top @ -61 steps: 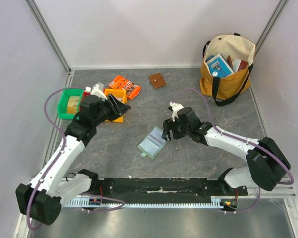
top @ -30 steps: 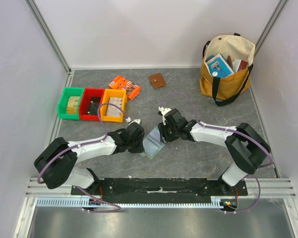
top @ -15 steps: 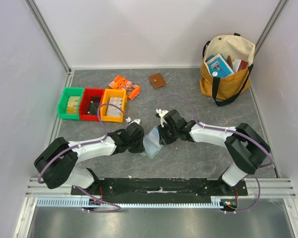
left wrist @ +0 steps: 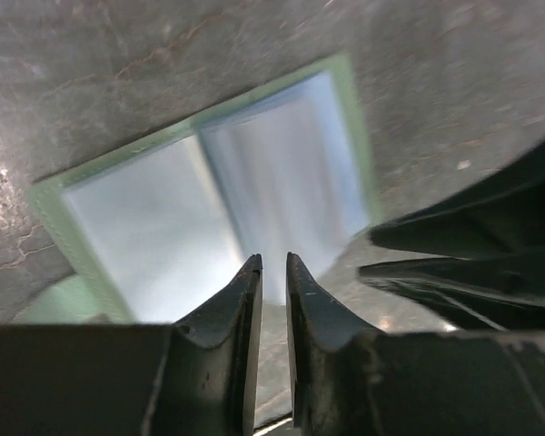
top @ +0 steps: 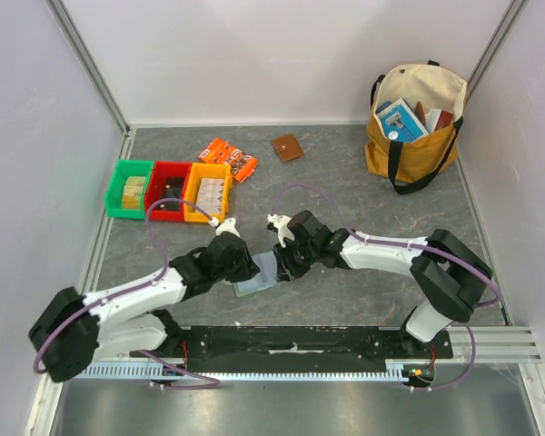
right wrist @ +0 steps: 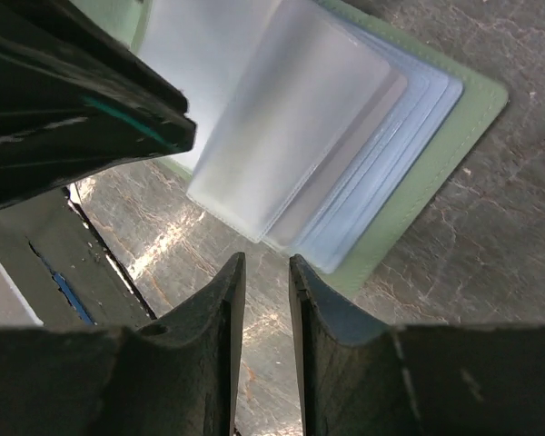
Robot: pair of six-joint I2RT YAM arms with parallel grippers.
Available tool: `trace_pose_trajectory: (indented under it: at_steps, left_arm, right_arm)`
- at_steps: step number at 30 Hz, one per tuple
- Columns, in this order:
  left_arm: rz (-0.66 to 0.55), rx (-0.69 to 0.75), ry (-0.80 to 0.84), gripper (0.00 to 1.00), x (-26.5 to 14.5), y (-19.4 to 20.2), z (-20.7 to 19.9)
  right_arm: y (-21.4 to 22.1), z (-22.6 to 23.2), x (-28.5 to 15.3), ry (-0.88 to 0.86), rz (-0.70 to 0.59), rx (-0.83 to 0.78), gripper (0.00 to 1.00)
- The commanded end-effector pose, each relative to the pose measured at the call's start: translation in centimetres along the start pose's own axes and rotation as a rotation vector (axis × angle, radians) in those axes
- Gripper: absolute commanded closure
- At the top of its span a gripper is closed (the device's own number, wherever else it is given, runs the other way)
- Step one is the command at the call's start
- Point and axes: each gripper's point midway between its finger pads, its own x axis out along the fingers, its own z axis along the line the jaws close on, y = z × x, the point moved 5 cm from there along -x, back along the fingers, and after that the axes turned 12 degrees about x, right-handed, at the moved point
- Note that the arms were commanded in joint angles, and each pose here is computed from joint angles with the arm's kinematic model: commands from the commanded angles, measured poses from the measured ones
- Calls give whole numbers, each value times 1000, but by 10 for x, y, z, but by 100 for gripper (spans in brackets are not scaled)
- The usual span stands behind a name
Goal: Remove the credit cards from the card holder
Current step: Remove the credit card from the card holder.
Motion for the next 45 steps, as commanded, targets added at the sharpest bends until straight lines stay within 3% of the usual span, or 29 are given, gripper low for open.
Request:
trace_pose_trajectory:
  at_steps: [1,6,9,12,17,25,36,45]
  left_arm:
    - [-166,-83,50,74,-22,-30,-11]
    - [-195,-98,59,66,-36,-39,-15]
    - [-165,-91,31,43,-33,-36,-12]
    - [-115,-76,-9,39,-26,-28,-7]
    - [-65,-60,-147,46,-18,-16,17]
    - [-27,-82,-261,47,-21,-9,54]
    - [53,-137,-149,53,-5,11,49]
    - [62,-196,-40,78,3,15,36]
  right_arm:
    - [-25,19,-11,-65,-83,-39,65]
    - [-31,24,-17,-73,-112,-42,57]
    - [-36,19,-19,-18,-151,-12,53]
    - [-37,17,-16,4,-159,36,53]
    - [-33,16,-6,5,-168,143,54]
    - [-26,18,6,11,-162,178,53]
    - [-19,5,20,81,-151,215,48]
    - [-24,13,24,41,-162,199,49]
